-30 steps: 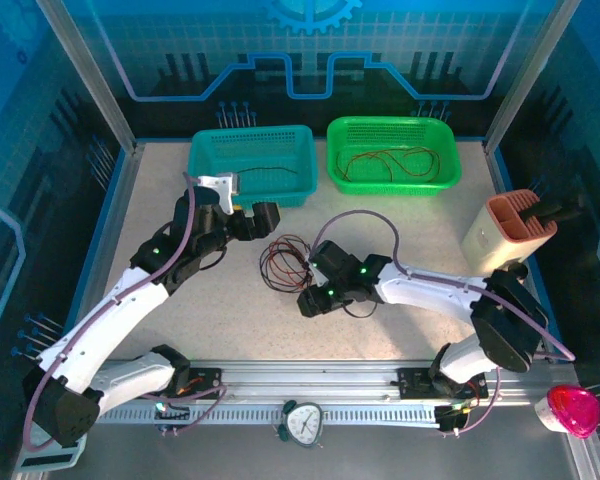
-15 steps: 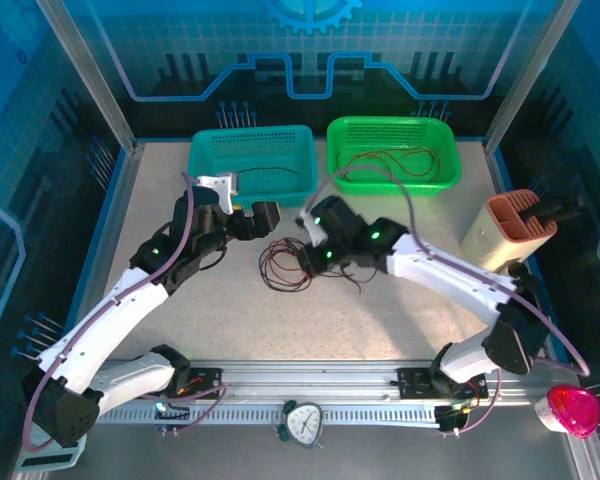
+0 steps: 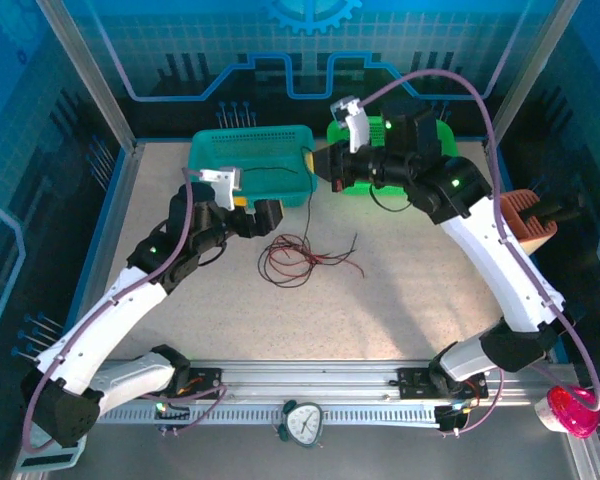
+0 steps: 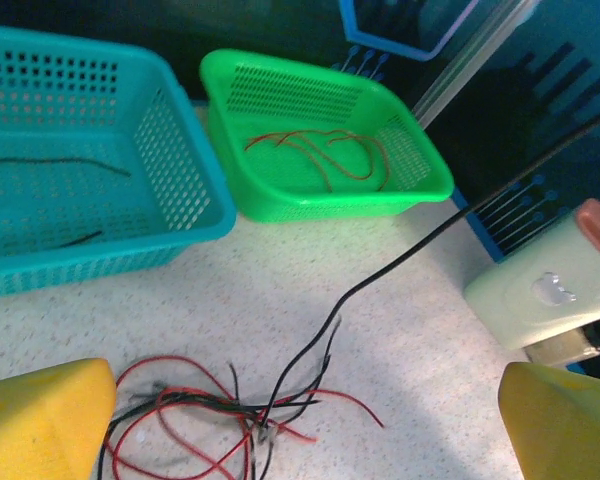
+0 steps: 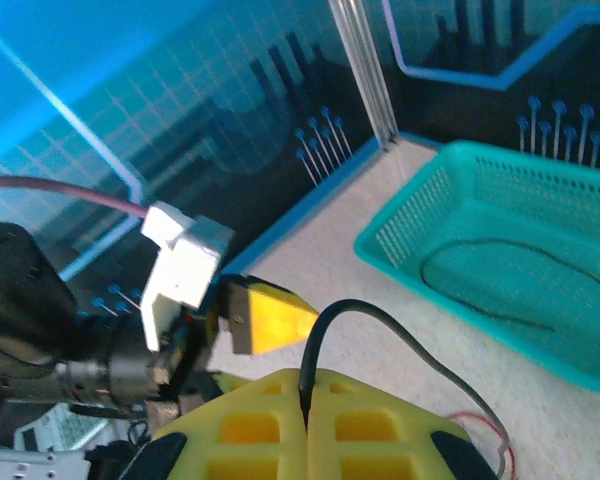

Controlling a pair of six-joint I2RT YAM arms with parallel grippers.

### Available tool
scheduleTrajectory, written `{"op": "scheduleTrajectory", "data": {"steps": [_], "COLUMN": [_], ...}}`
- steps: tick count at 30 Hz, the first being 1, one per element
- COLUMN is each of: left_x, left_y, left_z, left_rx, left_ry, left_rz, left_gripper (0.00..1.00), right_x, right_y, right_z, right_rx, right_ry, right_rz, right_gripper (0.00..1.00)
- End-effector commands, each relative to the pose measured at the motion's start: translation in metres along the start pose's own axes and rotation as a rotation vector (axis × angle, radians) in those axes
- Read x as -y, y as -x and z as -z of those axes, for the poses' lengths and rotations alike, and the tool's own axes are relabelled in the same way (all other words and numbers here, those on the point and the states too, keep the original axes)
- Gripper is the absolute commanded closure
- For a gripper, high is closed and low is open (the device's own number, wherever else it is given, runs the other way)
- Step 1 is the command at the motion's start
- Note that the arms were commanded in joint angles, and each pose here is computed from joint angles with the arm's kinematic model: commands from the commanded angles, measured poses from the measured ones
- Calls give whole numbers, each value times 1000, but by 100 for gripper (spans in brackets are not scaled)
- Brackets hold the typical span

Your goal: Untangle the cables

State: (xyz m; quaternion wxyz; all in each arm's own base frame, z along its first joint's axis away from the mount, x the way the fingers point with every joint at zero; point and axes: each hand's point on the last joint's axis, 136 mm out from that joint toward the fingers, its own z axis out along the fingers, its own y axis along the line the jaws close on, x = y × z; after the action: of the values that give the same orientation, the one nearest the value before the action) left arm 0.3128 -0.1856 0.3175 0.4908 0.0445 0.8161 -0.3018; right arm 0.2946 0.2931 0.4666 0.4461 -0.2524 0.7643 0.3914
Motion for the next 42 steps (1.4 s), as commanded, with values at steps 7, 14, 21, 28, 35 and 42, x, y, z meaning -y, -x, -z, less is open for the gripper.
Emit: {"op": "scheduleTrajectory", "data": {"steps": [7, 14, 21, 28, 35, 42], "left_x": [50, 75, 96, 117, 133, 145], "left_y": [62, 100, 131, 154, 168, 168], "left_z": [17, 27, 27, 31, 31, 31], "left_rx": [147, 218, 270, 311, 323, 322], "left_ry": [-173, -226, -276, -339, -398, -466], "left_rz": [-133, -186, -226, -254, -277, -284], "left_gripper": [1, 1, 11, 20, 30, 53], "right_x": [-36, -56, -75, -79, -76, -71], "right_y": [55, 75, 88, 84, 75, 68], "right_z": [26, 41, 56, 55, 49, 44], "right_rx": [116, 163, 197, 172, 150, 132], "right_ry": [126, 201, 282, 327, 332, 330], "right_rz": [42, 49, 51, 33, 24, 10], "right_gripper": [100, 100, 100, 100, 100, 100]}}
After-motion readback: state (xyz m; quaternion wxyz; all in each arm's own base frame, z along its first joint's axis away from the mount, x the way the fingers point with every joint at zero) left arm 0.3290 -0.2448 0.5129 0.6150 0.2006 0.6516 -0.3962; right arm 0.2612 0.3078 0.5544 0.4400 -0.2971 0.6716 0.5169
